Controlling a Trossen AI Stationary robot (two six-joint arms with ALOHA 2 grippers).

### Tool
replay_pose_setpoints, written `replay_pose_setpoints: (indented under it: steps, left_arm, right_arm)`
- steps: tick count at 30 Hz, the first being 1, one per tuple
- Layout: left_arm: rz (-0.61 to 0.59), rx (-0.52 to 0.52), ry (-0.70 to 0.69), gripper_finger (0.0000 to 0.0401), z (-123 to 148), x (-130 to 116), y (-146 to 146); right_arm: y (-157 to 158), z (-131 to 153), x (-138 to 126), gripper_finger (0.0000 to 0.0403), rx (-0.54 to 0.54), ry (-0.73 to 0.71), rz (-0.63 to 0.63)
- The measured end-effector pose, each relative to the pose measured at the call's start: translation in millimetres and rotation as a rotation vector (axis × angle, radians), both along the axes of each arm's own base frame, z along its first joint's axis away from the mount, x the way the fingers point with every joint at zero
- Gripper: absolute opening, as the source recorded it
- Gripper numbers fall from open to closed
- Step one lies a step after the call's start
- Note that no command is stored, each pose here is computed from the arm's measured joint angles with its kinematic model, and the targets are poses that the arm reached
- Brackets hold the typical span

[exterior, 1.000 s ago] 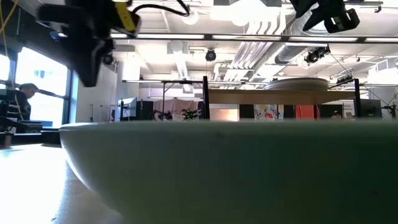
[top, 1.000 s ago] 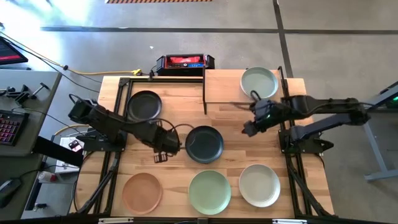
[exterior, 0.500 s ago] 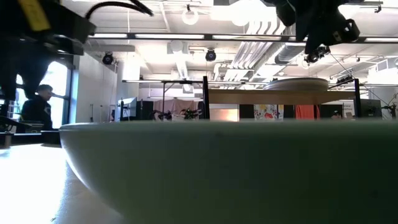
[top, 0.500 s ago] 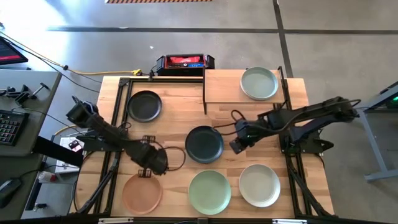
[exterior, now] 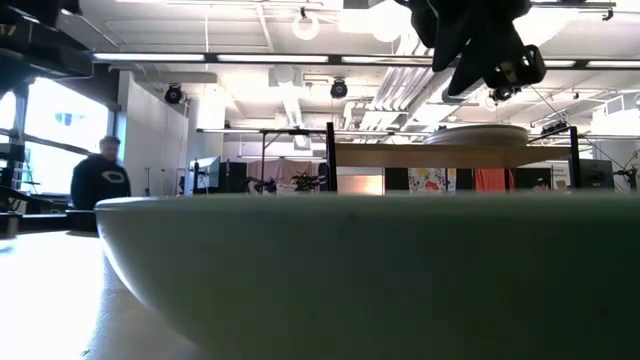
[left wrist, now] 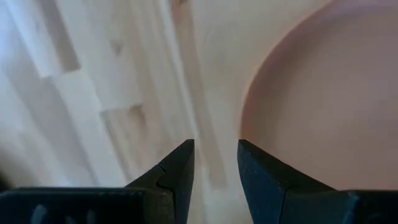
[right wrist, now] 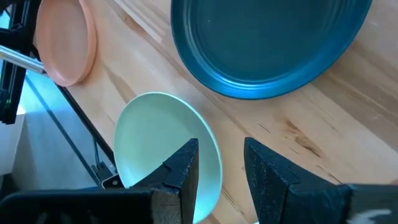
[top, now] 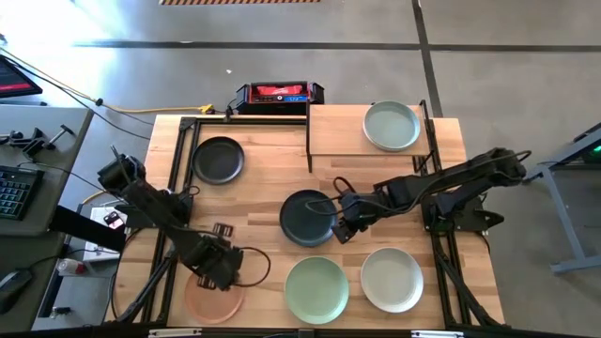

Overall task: Place and stack plates onto a shelf
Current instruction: Stack the brown plate on top of the blue plate on the shelf

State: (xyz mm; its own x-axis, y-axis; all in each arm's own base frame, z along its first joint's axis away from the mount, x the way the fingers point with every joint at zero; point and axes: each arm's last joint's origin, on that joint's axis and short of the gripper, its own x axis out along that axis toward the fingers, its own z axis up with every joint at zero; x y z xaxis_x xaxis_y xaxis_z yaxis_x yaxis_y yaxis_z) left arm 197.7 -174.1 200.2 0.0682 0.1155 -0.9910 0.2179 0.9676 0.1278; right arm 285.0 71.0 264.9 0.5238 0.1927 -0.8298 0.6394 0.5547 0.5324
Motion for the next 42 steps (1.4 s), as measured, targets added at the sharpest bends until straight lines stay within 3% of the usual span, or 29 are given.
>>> replay_pose_setpoints:
  steps: [16, 42]
  left_arm:
    - [0.061, -0.102, -0.097, 0.011, -2.2, 9.7, -11.4]
    - [-0.004, -0.03, 0.096, 0.011, -54.4, 27.5, -13.5]
  right_arm:
    - [1.4, -0.2, -0.3, 0.0108, 0.006, -0.002, 0.068]
    - [1.8, 0.1, -0.5, 0.0108, -0.009, -0.013, 0.12]
